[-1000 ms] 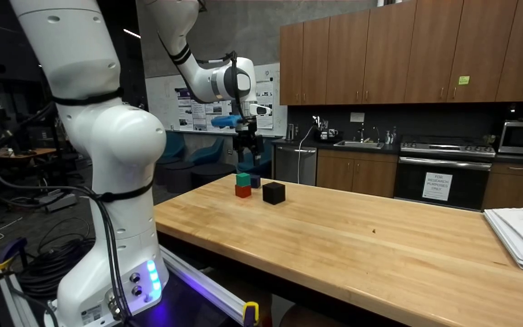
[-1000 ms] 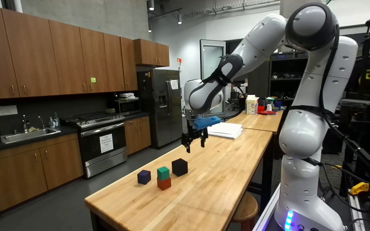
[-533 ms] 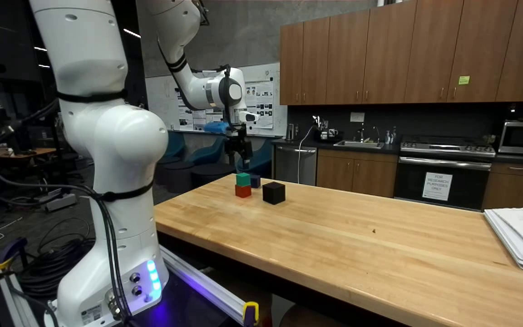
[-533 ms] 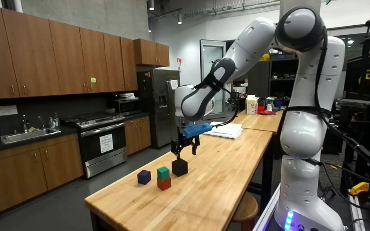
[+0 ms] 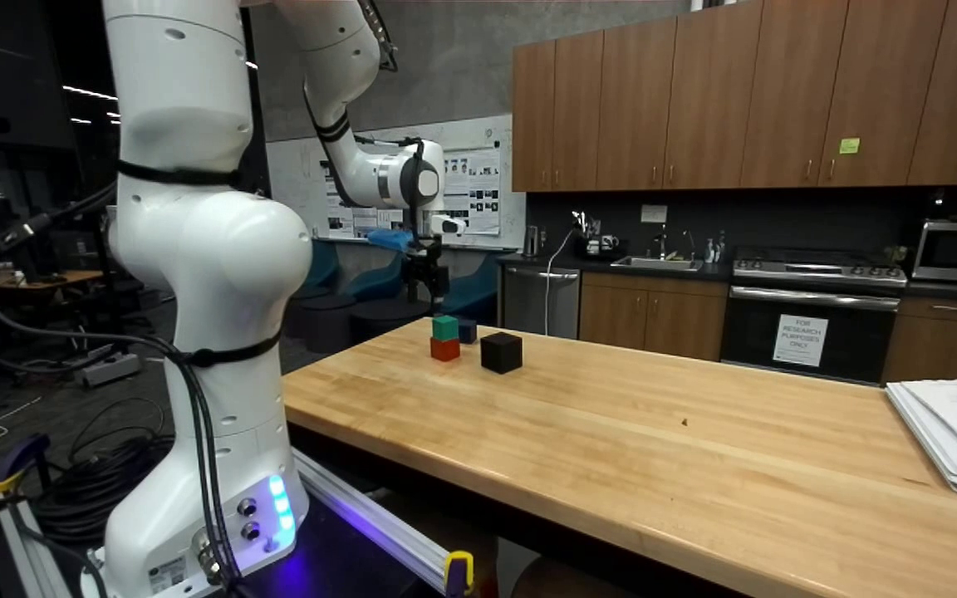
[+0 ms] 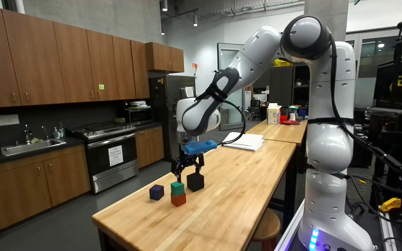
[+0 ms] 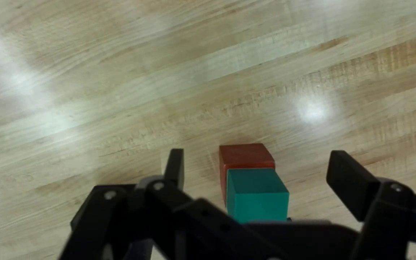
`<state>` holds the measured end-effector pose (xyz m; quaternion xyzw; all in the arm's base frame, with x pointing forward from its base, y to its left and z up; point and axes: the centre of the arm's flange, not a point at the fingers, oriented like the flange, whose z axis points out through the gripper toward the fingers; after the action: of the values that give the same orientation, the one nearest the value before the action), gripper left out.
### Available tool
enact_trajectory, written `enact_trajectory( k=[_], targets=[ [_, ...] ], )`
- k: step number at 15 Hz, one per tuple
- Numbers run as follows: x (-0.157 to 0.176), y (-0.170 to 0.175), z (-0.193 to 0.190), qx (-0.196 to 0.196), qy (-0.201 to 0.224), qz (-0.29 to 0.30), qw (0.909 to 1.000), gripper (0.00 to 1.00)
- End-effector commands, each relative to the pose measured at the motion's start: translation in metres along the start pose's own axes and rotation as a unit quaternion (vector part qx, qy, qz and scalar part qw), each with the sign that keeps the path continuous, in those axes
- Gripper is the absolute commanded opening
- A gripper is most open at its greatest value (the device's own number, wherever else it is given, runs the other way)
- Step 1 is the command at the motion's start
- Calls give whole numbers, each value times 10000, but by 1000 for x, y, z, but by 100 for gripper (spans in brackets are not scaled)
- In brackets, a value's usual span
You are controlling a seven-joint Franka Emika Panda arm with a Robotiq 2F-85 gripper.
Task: Pick up the green cube and put it on the black cube
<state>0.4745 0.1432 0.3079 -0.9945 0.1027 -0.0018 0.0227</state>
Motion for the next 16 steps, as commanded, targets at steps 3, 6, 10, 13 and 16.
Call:
enact_trajectory(
  k=[3,6,10,13,16],
  targets=[
    [34,-15,19,155,98,-294,9994,100],
    [43,-16,29,63,165,-502,9986,100],
    [56,-14,39,-18,232,-722,9971,100],
    [62,-13,50,-65,235,-878,9958,100],
    [65,-13,60,-124,198,-957,9951,69]
  ],
)
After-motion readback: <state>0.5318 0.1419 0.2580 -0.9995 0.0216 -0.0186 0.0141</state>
